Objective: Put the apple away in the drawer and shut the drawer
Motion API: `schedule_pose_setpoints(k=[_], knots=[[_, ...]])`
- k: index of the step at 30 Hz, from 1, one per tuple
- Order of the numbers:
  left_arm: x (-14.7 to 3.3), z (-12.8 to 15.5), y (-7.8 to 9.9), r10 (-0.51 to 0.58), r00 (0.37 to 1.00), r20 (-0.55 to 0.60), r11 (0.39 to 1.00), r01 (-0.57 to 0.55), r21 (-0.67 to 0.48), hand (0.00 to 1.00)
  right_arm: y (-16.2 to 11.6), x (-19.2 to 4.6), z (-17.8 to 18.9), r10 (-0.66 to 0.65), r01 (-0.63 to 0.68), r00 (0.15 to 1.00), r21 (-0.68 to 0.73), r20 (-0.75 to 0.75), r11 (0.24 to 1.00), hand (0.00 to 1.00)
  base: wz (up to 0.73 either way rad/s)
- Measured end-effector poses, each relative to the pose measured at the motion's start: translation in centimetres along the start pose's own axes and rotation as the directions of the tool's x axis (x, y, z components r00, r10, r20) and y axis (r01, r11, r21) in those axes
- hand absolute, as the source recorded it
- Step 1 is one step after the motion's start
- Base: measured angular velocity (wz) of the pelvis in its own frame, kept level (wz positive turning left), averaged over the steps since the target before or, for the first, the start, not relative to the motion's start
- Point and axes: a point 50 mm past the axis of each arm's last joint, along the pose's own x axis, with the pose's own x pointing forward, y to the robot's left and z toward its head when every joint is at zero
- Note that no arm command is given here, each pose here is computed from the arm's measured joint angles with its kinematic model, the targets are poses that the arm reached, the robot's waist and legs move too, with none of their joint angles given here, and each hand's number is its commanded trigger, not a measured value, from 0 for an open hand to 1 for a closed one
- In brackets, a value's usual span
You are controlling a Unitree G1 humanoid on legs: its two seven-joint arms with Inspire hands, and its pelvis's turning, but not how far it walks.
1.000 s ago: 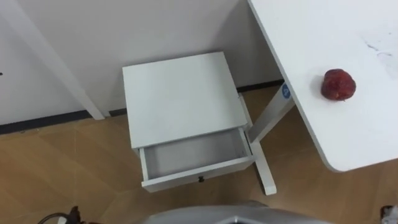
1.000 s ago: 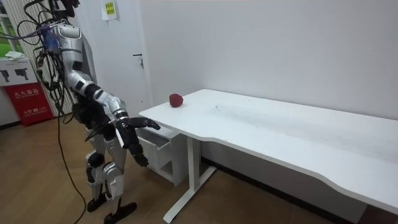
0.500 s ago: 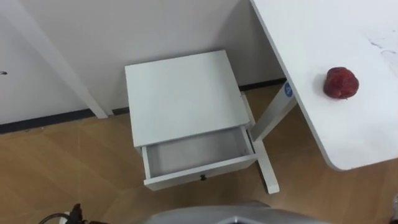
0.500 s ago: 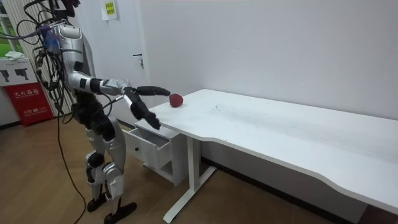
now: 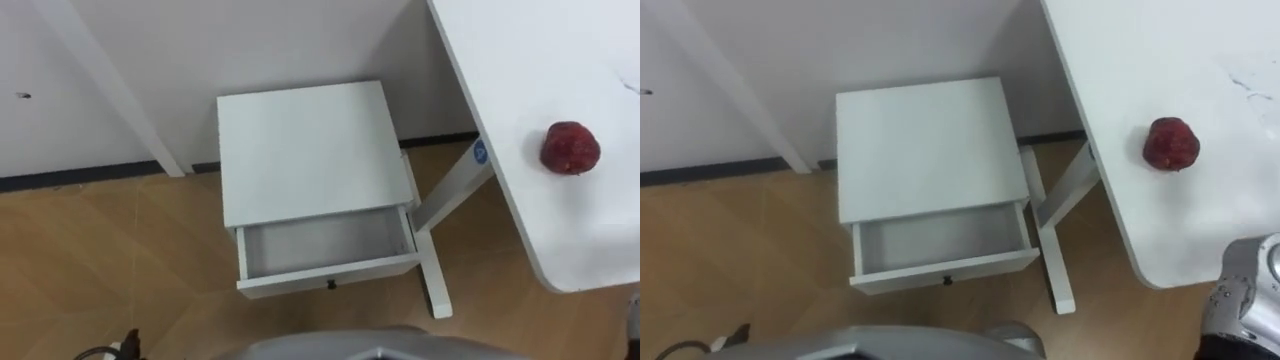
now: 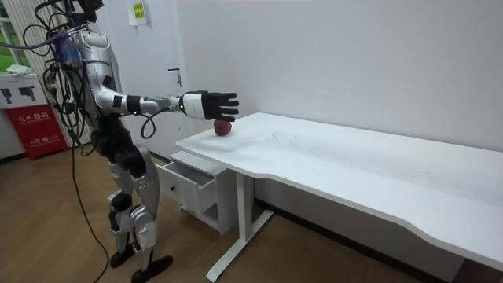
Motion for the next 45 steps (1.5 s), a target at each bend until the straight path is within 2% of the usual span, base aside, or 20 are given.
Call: schedule_pose_setpoints(k=[12,20,25,33,40,45], knots=[[0.0,-0.1,-0.1,-0.026,1.0,-0.004,0.999,0.026,0.036,0.0,3.4,-0.5,0.4,0.291,-0.288,0.957,-0.092,0.016,0.953,0.0,0.02],[-0.1,-0.5,0.1,-0.024,1.0,-0.015,0.999,0.025,0.039,0.0,4.0,-0.2,0.4,0.403,-0.399,0.915,-0.127,0.004,0.908,0.0,0.03],[-0.1,-0.4,0.0,-0.042,0.999,-0.012,0.998,0.043,0.038,0.0,4.5,-0.8,-1.0,0.499,-0.499,0.865,-0.196,-0.055,0.844,0.0,0.0],[-0.1,-0.6,0.0,-0.056,0.998,-0.014,0.998,0.056,0.036,0.0,4.4,-1.0,-2.4,0.558,-0.573,0.819,-0.243,-0.134,0.783,0.0,0.0],[-0.1,-0.7,0.1,-0.074,0.997,-0.031,0.996,0.075,0.041,0.0,4.6,-1.9,-4.4,0.629,-0.677,0.735,-0.33,-0.254,0.657,0.0,0.0],[-0.1,-0.9,0.1,-0.079,0.996,-0.045,0.996,0.081,0.043,0.0,4.7,-2.1,-4.7,0.65,-0.708,0.705,-0.343,-0.283,0.618,0.0,0.05]])
